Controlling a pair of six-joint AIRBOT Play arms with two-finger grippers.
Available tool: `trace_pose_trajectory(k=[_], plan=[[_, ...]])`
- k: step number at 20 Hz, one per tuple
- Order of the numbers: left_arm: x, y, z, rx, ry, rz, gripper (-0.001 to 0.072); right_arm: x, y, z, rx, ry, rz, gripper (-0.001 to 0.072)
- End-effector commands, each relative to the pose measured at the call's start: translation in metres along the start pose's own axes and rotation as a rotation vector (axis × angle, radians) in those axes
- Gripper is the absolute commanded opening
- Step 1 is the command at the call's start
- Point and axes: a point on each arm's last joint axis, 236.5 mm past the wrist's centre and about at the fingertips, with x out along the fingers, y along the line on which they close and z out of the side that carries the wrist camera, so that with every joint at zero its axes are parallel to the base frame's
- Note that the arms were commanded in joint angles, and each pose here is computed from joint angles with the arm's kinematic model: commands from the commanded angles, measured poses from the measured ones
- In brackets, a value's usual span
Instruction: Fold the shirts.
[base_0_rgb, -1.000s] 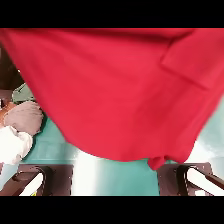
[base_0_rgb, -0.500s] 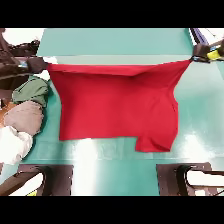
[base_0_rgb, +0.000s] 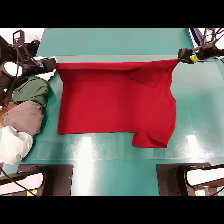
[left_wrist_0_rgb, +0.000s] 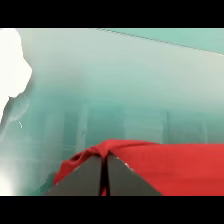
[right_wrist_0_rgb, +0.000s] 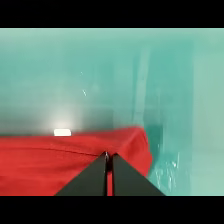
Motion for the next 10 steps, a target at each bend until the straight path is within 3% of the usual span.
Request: trace_pose_trajectory(k=[1, 5, 10], plan=[[0.012, 0.01, -0.026, 0.033, 0.088, 0.02, 0.0025, 0.014, 0.005, -0.037, -0.022, 0.15, 0.008, 0.0011], [-0.003, 0.028, -0.088, 0.17, 0.365, 0.07, 0.0025, 0.019, 0.006, -0.088, -0.019, 0.27, 0.008, 0.0011], [-0.015, 0.038, -0.117, 0.203, 0.504, 0.091, 0.0026, 0.032, 0.007, -0.138, -0.003, 0.372, 0.014, 0.0016]])
